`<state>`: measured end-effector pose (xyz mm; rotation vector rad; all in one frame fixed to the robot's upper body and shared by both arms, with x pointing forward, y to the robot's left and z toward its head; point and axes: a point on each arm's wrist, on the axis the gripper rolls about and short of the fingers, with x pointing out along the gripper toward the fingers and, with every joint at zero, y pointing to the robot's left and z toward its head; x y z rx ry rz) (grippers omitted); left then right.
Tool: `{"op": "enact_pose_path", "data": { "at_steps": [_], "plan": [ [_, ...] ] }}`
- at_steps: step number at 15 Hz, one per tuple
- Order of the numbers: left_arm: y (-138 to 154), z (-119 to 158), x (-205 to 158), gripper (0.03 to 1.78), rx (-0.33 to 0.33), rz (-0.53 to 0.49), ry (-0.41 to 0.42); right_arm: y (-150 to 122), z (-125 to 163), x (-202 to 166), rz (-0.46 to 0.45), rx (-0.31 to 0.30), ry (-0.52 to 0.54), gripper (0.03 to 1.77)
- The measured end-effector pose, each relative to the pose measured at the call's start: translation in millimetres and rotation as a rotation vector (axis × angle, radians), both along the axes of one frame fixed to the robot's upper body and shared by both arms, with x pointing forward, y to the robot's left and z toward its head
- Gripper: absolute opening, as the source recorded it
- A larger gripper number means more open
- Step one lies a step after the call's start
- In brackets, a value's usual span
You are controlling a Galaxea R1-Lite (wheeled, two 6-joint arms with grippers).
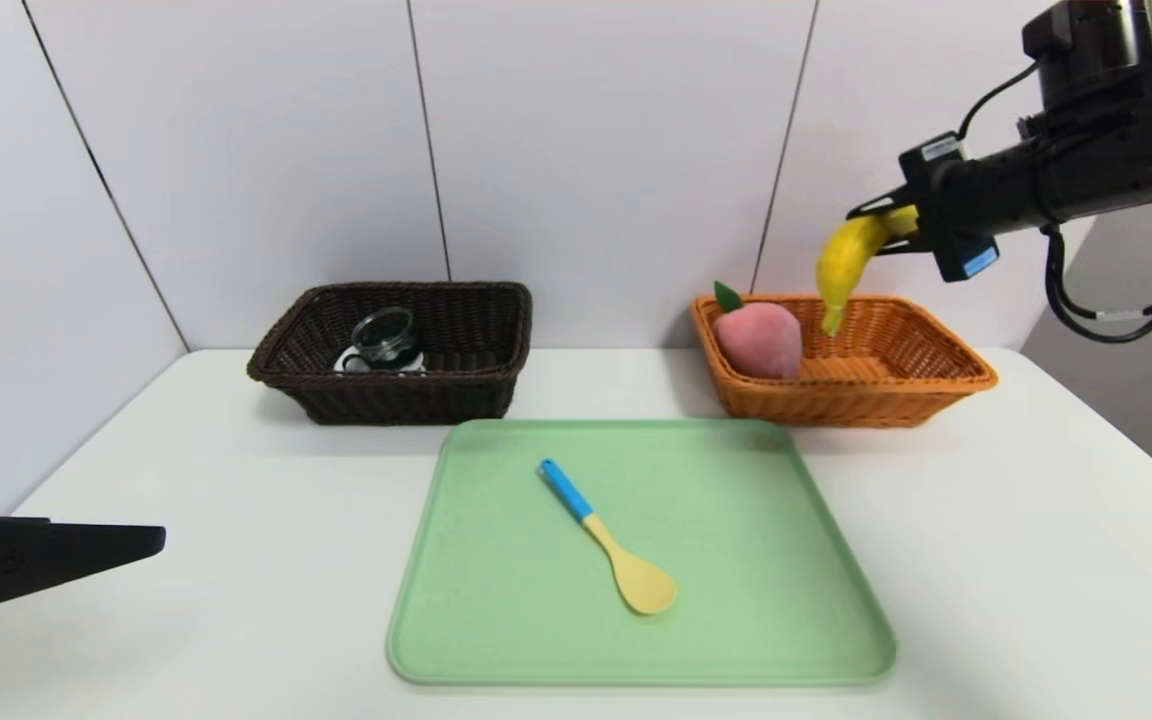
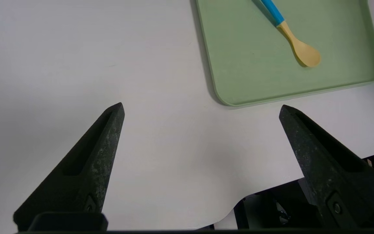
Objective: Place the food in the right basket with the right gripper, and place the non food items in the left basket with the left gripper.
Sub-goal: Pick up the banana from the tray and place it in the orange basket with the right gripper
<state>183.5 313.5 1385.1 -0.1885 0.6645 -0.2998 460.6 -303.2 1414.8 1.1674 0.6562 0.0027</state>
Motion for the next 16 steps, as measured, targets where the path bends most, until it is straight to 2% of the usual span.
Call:
{"op": "enact_pose_path", "data": {
  "at_steps": [3,6,12,16],
  "plan": [
    [0.0,-1.5,-0.5,1.69,0.001,-0.002,0.004,-21.7,-12.1,10.9,-0.002,0.131,0.067,0.46],
    [-0.1,-2.2,-0.5,1.69,0.002,-0.003,0.007,-32.5,-28.8,24.1,-0.006,0.217,0.132,0.46],
    [-0.1,-5.7,-0.1,1.69,0.005,-0.003,0.019,-50.5,-61.2,45.5,-0.06,0.255,0.214,0.46],
    [-1.3,-5.8,-0.2,1.69,0.006,-0.016,0.02,-55.6,-72.8,52.7,-0.06,0.278,0.24,0.46]
  ]
}}
